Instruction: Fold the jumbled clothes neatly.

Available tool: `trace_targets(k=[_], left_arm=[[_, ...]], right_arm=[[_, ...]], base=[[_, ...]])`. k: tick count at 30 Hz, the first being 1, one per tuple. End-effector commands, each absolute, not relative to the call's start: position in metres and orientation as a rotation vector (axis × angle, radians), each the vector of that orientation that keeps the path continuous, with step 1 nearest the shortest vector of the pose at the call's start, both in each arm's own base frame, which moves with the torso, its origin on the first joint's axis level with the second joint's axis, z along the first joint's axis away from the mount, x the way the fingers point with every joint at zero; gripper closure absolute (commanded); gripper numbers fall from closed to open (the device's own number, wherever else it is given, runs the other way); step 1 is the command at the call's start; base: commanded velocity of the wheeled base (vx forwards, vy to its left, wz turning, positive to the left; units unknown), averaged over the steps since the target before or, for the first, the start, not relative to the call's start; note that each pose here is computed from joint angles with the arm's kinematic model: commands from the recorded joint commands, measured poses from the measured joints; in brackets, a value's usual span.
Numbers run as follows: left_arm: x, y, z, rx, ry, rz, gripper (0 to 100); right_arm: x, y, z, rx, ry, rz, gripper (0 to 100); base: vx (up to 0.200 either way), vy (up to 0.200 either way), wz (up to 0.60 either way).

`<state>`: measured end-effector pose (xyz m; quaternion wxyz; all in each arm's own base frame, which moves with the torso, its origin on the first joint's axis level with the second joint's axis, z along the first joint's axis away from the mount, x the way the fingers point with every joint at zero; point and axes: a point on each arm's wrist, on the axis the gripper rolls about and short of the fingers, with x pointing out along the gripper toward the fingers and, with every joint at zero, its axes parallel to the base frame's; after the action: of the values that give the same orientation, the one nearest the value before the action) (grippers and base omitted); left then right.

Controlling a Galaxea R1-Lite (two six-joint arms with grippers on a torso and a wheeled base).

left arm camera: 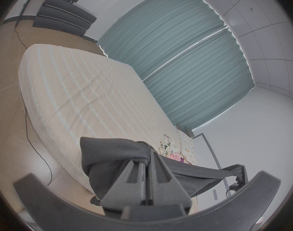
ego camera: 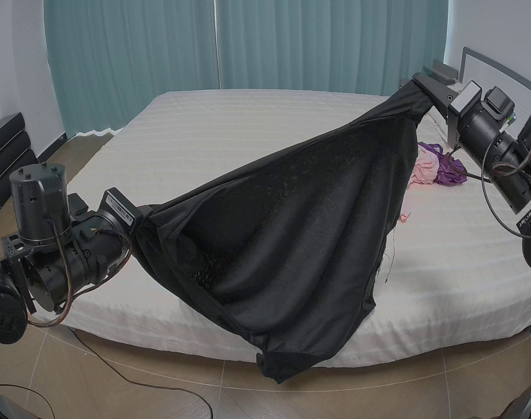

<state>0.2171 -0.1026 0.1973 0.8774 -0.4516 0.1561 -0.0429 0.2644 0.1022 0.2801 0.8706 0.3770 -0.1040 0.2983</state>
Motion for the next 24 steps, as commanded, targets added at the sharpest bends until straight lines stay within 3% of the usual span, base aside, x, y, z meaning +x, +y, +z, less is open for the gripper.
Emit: trace_targets(k=[1,9,24], left_arm=[[0.228,-0.107,0.189,-0.932,0.363,-0.084,100],[0.234,-0.109,0.18,-0.923,0.403,-0.084,100],[0.274,-0.114,0.152,-0.914,0.481,-0.027,100]], right_arm=[[0.291,0.109,0.277,0.781,-0.219,0.613,100],[0.295,0.115,0.303,0.742,-0.259,0.63,100],[0.347,0.136,0.259,0.663,-0.184,0.544,100]], base=[[0.2,0.0,0.0],[0.2,0.0,0.0],[0.2,0.0,0.0]])
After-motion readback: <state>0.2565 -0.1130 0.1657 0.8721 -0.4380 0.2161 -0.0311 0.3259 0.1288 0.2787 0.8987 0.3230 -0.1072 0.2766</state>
